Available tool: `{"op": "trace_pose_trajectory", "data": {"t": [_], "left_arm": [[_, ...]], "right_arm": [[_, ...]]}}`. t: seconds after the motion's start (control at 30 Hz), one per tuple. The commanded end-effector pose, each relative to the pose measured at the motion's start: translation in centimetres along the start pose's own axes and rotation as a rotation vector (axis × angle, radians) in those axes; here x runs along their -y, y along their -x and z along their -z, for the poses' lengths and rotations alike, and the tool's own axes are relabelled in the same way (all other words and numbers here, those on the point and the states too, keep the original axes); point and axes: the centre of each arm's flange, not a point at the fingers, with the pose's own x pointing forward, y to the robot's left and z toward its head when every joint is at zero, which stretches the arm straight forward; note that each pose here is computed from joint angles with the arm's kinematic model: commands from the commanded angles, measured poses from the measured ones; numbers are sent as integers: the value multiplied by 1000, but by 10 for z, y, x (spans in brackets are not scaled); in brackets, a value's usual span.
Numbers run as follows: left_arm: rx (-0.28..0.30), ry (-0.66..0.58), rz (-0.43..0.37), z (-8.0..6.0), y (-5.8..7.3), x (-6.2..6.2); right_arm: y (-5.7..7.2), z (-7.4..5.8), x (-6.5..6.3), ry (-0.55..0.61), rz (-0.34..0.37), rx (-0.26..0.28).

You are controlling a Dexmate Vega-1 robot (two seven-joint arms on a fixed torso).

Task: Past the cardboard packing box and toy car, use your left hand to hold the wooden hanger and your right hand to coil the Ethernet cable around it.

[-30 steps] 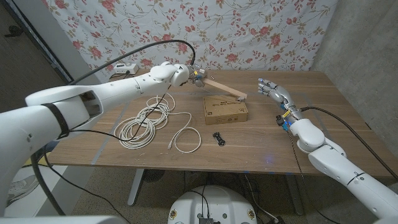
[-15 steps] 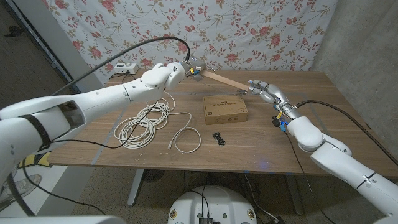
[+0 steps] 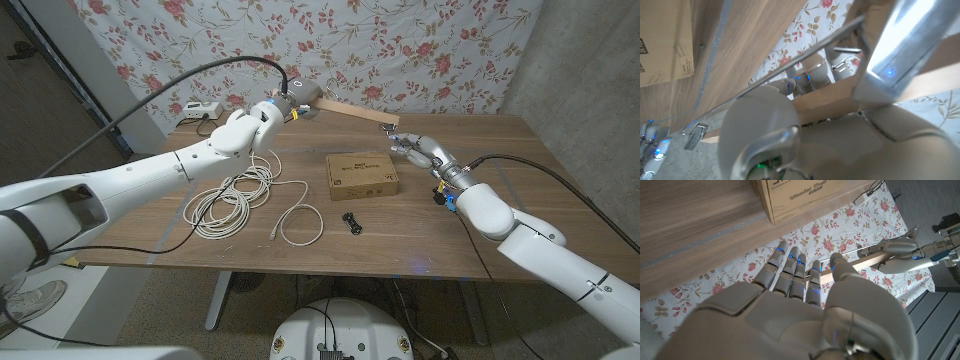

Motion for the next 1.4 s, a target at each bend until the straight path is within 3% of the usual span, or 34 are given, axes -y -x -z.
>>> {"op": "trace_pose_trajectory", "data": {"t": [0.03,0.77,1.17,1.4], "left_arm": [[-66,17,-98,14,29,-14],[-82,45,-118,15,36,-26],[-78,61,-117,19,32,-25],[-78,74,-110,21,30,-24]], "right_arm": [[-7,-17,-10,70,-90,12],[-15,-80,-54,261,-332,151],[-25,-101,-77,390,-409,205],[-31,-111,-97,465,-442,264]]}}
